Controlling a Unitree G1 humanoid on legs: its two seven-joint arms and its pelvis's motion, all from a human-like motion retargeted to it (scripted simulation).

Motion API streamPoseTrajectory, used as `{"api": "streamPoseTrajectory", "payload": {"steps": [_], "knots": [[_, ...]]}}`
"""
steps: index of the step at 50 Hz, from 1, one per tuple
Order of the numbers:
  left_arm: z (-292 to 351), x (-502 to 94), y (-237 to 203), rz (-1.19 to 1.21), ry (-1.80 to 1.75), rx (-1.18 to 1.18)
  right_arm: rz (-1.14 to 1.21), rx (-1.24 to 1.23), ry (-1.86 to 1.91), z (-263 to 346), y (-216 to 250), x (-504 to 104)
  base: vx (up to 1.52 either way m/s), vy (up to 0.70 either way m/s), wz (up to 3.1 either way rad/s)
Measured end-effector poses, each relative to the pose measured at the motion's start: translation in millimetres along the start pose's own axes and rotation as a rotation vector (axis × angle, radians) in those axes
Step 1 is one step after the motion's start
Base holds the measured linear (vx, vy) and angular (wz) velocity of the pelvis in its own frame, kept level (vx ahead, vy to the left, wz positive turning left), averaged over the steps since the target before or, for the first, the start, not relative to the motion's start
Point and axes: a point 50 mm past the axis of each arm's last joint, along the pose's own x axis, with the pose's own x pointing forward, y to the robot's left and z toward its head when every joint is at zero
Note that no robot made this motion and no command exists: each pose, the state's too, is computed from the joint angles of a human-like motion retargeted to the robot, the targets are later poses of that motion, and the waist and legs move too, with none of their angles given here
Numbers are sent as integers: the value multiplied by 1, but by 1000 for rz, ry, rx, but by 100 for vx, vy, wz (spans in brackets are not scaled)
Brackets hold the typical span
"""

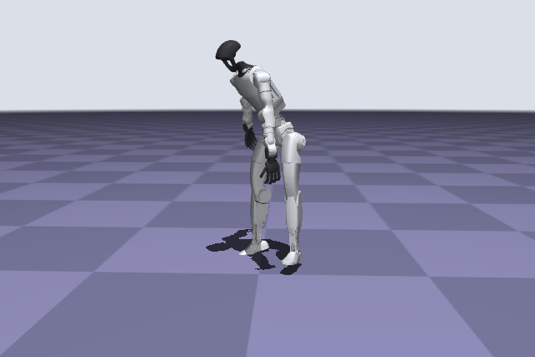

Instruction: In place motions

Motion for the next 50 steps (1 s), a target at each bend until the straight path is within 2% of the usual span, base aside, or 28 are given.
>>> {"api": "streamPoseTrajectory", "payload": {"steps": [5,10,20,35,42,50], "knots": [[67,-6,-14,-9,-159,25,-131,55,145,-51,-17,-12,-57,-14,-14],[107,-14,-25,-10,-308,1,-150,201,316,-106,-15,-30,-59,-3,-32],[144,-29,-17,35,-456,-26,-210,701,401,-151,-3,-50,-43,9,-50],[147,-65,92,321,-600,-278,-370,824,396,-139,-8,-45,-20,22,-57],[131,-90,147,441,-636,-393,-365,923,309,-103,-4,-28,4,30,-40],[130,-95,154,426,-619,-299,-473,1038,263,-88,-3,-23,3,6,-7]]}}
